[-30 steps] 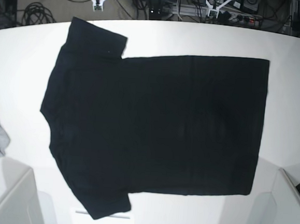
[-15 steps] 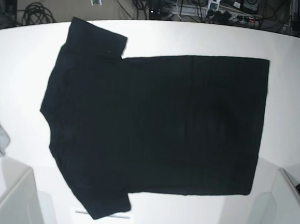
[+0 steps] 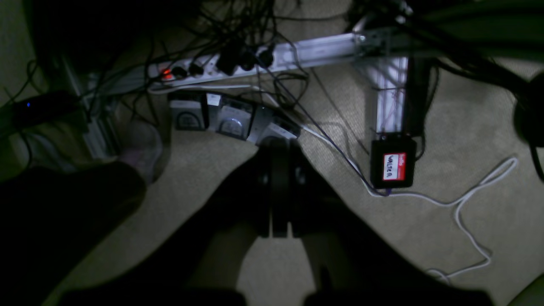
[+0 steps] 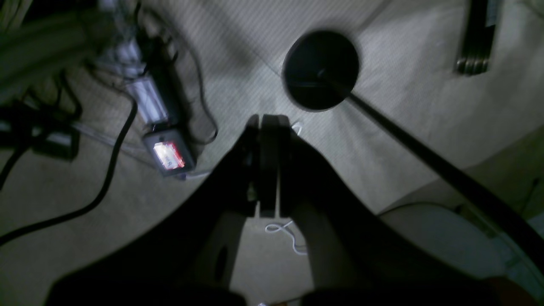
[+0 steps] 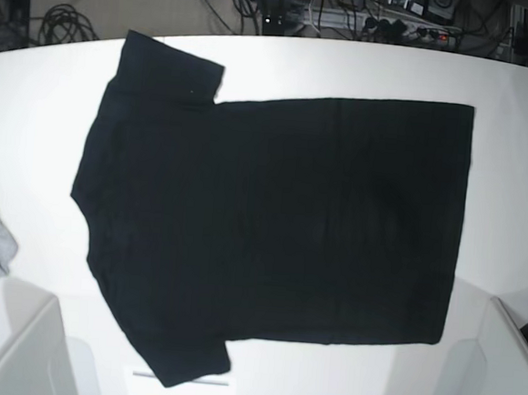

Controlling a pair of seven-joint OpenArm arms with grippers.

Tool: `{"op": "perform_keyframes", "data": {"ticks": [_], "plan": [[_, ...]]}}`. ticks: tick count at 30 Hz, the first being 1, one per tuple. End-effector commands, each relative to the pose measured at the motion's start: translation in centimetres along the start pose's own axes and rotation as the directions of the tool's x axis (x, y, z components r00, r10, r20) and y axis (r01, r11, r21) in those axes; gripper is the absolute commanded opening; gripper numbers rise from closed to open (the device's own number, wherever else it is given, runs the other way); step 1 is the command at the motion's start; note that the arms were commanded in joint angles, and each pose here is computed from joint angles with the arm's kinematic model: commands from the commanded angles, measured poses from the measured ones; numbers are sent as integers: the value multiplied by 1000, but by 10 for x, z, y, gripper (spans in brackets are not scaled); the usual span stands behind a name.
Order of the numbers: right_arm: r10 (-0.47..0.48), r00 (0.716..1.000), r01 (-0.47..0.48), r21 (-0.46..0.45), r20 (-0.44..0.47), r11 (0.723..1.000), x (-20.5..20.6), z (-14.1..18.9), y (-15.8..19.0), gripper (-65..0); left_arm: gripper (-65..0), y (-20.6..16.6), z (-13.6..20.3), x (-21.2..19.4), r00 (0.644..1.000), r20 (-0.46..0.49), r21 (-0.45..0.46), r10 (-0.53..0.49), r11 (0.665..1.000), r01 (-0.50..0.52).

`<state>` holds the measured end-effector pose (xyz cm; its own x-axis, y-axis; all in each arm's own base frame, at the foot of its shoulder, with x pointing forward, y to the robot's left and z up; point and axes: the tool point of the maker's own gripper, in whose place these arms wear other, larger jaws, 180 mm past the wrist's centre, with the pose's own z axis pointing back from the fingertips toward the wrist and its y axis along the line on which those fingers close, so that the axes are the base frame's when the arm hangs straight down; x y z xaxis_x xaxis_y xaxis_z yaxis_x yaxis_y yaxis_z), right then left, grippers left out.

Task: Fold the T-shirt properly
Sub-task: 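Move both grippers down to the shoulder corners of the black T-shirt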

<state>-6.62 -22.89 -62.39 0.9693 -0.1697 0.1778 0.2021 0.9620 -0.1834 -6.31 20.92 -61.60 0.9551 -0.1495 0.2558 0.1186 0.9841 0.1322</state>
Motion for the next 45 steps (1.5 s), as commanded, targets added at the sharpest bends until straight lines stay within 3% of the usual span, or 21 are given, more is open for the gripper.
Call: {"op": "perform_keyframes", "data": {"ticks": [1,8,16,20,27,34,41,45], "plan": [[-7,1000,8,-31,10,999,-7,7,-15,-650,-650,6,6,-1,1000,17,9,-12,1000,12],[-70,995,78,-115,75,990,13,40,-52,-650,-650,18,39,12,991,115,11,-61,998,60],[-136,964,176,-160,229,971,82,93,-67,-650,-650,39,89,51,959,267,50,-89,996,79],[-147,947,207,-196,285,958,114,116,-87,-650,-650,42,112,83,930,360,57,-77,997,60],[-124,887,247,-232,444,941,176,171,-108,-650,-650,39,169,152,842,539,-32,31,999,-17],[-146,833,275,-172,533,946,225,193,-91,-650,-650,35,192,177,795,606,-42,31,999,-7],[-133,816,192,-47,562,980,259,202,-34,-650,-650,46,191,196,767,641,-17,27,1000,-21],[-164,810,164,50,563,985,264,202,-3,-347,-650,63,191,204,753,658,24,14,999,-40]]}}
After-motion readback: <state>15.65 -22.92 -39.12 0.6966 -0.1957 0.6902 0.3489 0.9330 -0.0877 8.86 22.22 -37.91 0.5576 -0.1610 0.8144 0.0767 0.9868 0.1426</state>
